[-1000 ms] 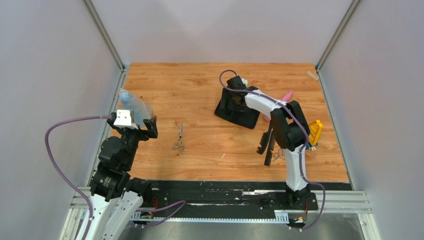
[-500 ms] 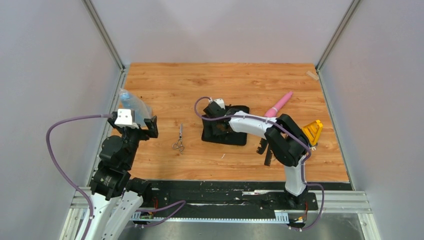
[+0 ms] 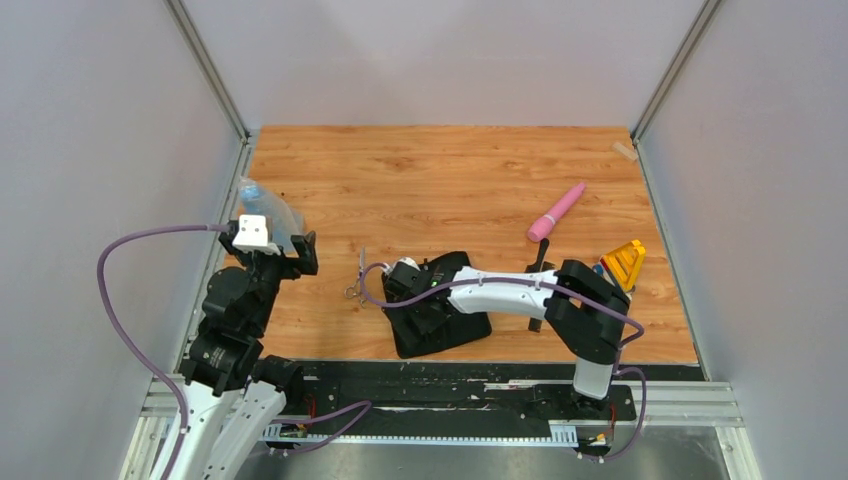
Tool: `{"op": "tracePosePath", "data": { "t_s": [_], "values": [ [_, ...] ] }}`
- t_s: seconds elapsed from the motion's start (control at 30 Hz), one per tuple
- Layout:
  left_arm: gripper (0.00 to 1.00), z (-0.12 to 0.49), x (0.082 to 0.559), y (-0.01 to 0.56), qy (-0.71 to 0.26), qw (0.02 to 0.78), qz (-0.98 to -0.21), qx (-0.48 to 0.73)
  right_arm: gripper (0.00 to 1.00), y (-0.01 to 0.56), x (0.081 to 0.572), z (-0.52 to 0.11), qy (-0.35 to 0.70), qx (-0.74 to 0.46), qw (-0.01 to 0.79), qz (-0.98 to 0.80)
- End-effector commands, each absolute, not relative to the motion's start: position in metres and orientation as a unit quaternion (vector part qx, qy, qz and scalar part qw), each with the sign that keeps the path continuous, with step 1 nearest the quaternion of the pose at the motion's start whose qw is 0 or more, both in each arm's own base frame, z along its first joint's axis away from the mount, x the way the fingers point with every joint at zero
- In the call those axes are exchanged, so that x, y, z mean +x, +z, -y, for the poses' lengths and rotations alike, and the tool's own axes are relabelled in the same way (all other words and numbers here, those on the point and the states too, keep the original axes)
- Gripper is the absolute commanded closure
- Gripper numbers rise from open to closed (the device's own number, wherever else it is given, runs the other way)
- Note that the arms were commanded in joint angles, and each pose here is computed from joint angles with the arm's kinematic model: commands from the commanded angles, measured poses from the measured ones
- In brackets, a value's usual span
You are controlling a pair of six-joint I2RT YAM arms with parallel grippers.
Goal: Sort the hair-cutting tools
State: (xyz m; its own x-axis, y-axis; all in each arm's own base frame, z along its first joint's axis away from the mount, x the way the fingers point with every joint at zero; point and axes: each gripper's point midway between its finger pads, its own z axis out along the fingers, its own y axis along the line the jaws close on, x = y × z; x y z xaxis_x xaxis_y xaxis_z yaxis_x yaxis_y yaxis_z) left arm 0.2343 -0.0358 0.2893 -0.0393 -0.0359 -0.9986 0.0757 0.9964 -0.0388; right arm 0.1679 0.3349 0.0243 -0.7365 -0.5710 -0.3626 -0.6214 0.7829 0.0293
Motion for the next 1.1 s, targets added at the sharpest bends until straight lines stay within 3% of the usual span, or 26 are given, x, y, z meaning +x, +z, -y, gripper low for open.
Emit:
{"op": "tracePosePath", "data": {
  "t_s": [0.0,0.13,0.3,0.63,0.77,1.07],
  "values": [
    [0.0,0.036,0.237,0.299,-0.038,0.7,-0.713,0.014,0.0,0.07,0.156,-0.327,0.095,-0.324,0.175,-0.925],
    [0.0,0.037,0.239,0.296,-0.037,0.693,-0.72,0.014,0.0,0.12,0.186,-0.321,0.1,-0.244,0.248,-0.932],
    [0.0,0.037,0.241,0.292,-0.037,0.684,-0.728,0.012,0.0,0.145,0.215,-0.274,0.068,-0.12,0.286,-0.948],
    [0.0,0.04,0.254,0.267,-0.028,0.622,-0.782,-0.008,0.0,0.135,0.236,-0.179,0.092,0.104,0.237,-0.961],
    [0.0,0.044,0.259,0.236,-0.022,0.547,-0.837,-0.027,0.0,0.135,0.24,-0.162,0.101,0.132,0.23,-0.959],
    [0.04,0.067,0.255,0.127,-0.007,0.292,-0.953,-0.077,0.0,0.128,0.245,-0.158,0.105,0.13,0.227,-0.96]
  ]
}}
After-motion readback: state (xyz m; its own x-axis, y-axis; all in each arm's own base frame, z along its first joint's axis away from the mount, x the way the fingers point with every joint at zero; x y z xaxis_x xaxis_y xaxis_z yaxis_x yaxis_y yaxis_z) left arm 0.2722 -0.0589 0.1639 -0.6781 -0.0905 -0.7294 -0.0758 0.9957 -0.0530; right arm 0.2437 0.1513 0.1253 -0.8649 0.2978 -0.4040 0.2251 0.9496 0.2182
